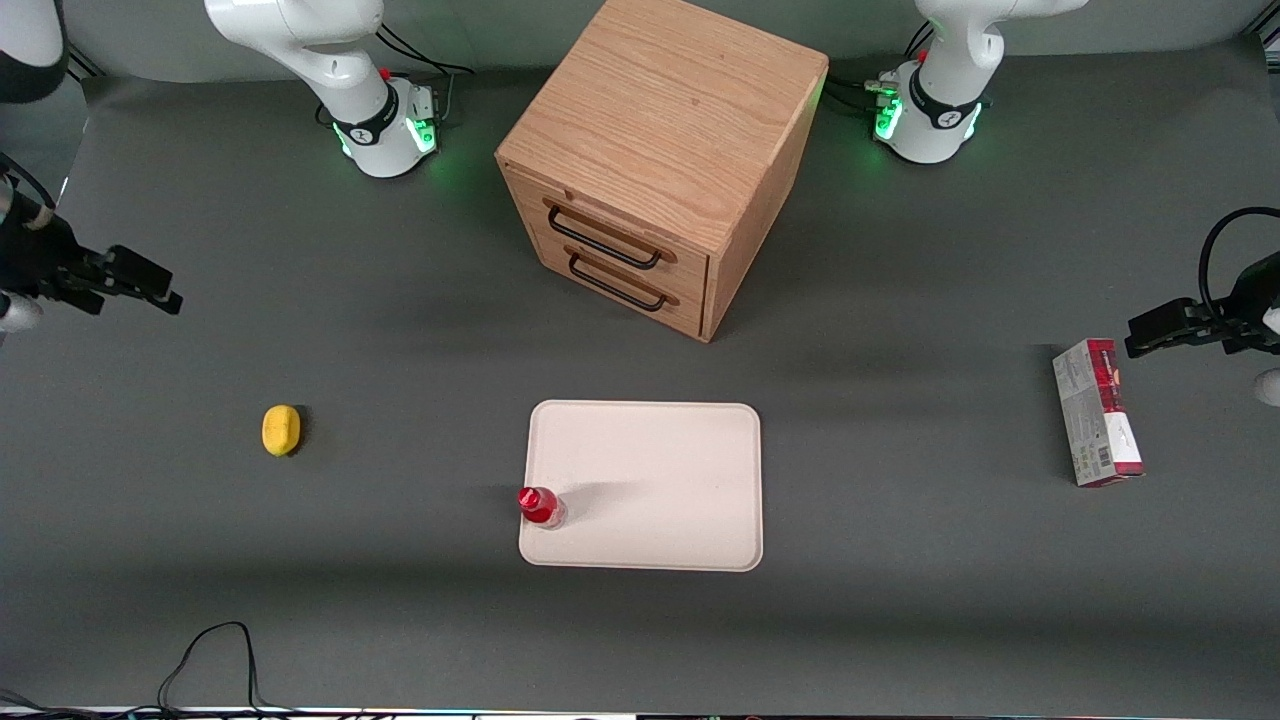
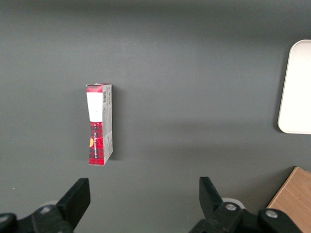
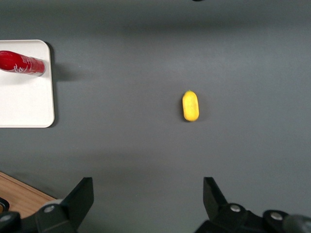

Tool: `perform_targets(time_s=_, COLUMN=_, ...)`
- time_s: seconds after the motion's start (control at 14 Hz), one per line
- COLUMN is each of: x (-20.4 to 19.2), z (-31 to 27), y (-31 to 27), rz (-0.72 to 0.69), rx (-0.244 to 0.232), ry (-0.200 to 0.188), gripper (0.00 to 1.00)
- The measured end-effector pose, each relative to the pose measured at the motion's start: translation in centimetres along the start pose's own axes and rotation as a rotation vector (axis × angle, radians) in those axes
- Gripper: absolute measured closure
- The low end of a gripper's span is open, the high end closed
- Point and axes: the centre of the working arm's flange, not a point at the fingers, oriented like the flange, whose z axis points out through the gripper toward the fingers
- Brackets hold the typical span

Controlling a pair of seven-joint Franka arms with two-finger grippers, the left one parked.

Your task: Place coke bottle on tray

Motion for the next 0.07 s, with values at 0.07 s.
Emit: perform_targets(time_s=0.07, x=-0.35, z=0.08, y=0.07, rz=0.001, rx=0.001, ry=-0.003, gripper=0.00)
